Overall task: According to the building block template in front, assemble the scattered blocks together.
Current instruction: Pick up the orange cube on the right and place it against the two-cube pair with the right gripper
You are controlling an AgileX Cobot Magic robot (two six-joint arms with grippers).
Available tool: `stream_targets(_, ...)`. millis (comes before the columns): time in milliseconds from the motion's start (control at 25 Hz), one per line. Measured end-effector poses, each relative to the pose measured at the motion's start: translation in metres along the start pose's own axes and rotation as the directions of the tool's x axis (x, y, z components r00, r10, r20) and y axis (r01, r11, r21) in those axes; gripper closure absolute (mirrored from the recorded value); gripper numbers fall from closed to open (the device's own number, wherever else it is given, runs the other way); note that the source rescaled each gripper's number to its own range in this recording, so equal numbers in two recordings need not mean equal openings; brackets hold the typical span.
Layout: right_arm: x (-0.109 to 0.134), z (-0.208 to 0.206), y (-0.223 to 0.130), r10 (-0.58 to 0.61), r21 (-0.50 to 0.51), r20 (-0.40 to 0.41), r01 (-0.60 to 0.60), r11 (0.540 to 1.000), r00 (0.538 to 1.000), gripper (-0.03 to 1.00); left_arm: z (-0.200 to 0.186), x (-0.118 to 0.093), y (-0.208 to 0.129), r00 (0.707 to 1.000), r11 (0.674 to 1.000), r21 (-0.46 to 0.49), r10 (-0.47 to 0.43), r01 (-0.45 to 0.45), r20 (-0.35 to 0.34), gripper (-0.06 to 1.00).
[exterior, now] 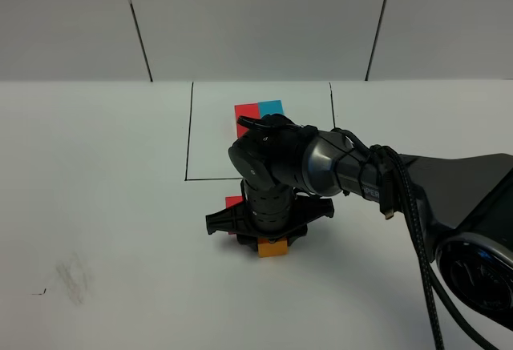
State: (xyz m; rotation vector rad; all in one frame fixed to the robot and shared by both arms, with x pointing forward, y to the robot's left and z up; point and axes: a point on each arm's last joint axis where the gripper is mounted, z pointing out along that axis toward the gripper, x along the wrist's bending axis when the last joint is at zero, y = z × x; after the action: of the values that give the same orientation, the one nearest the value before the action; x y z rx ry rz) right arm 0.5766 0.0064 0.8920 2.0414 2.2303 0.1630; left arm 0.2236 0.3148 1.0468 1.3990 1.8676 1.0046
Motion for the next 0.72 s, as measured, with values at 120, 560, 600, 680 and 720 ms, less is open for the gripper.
stream_targets(120, -0.0009, 0.0004, 0.001, 0.017, 0.003, -0.005, -0.017, 1.0, 1.0, 0.64, 0.0, 0.0, 0.0, 1.0, 1.0, 0.0, 0.0, 0.0, 0.0, 0.21)
stream_targets(560, -0.001, 0.0004, 0.001, 0.037, 0.004, -0.007, -0.037, 0.999, 0.999, 0.64, 0.0, 0.0, 0.0, 1.0, 1.0, 0.0, 0.0, 0.0, 0.0, 0.21)
stream_targets(600, -0.001, 0.0004, 0.001, 0.038, 0.004, -0.007, -0.038, 0.999, 0.999, 0.64, 0.0, 0.0, 0.0, 1.0, 1.0, 0.0, 0.0, 0.0, 0.0, 0.21)
stream_targets(680, -0.0012, 0.0004, 0.0012, 0.042, 0.004, -0.007, -0.042, 0.999, 0.999, 0.64, 0.0, 0.0, 0.0, 1.0, 1.0, 0.0, 0.0, 0.0, 0.0, 0.21)
stream_targets(720, -0.0017, 0.0005, 0.0016, 0.045, 0.005, -0.007, -0.045, 0.999, 0.999, 0.64, 0.0, 0.0, 0.0, 1.0, 1.0, 0.0, 0.0, 0.0, 0.0, 0.21)
